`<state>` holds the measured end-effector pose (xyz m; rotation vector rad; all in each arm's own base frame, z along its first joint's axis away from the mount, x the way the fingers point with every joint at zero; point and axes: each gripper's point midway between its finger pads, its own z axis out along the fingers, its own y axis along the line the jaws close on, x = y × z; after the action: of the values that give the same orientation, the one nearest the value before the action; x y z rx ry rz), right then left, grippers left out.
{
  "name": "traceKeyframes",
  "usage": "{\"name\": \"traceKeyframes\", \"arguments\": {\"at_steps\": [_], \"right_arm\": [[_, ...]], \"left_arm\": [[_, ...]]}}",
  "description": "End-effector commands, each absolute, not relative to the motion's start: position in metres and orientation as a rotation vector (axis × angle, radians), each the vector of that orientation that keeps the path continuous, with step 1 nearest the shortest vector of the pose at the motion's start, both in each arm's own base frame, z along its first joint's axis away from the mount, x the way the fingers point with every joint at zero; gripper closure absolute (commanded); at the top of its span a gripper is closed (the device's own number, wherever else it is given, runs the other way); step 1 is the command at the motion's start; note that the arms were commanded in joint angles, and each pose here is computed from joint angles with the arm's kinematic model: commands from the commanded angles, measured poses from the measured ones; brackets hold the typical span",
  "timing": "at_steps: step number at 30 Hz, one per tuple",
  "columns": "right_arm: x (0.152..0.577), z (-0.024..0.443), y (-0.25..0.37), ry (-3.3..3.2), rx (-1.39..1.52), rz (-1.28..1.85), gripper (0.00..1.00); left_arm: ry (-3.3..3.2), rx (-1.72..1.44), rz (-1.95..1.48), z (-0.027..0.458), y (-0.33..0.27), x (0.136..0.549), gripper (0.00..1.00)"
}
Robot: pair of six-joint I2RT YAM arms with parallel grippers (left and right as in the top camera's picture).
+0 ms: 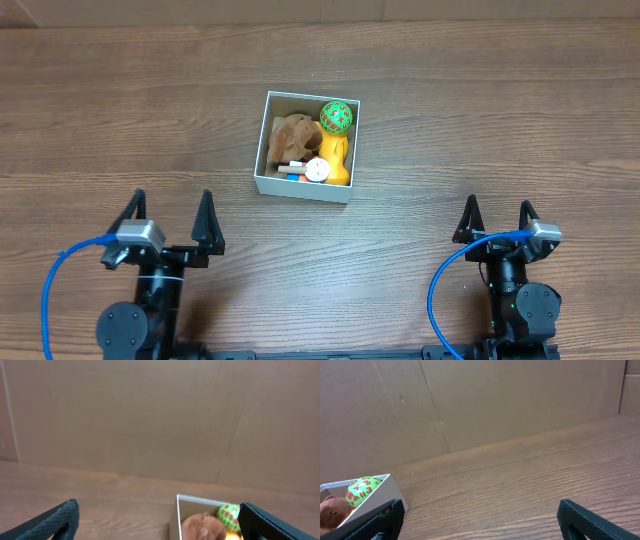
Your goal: Pack container
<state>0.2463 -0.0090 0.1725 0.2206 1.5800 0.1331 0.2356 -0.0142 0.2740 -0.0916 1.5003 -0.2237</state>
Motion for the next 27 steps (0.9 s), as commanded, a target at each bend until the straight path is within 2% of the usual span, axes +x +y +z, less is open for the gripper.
{"name": "traceKeyframes", "arguments": {"at_steps": [1,12,27], "right_arm": [[0.246,0.171,-0.009,1.575,0.213,0.131,0.00],[0.246,0.171,-0.009,1.575,0.213,0.131,0.00],[0.246,0.171,-0.009,1.575,0.213,0.131,0.00]], "left_arm": [[1.466,-0.075,-0.235,0.262,-0.016,0.230,0.00],[1.525,-0.047,-0.264,0.215,-0.023,0.237,0.00],[1.485,-0.038,-0.264,0.197,-0.024,0.244,0.00]]}}
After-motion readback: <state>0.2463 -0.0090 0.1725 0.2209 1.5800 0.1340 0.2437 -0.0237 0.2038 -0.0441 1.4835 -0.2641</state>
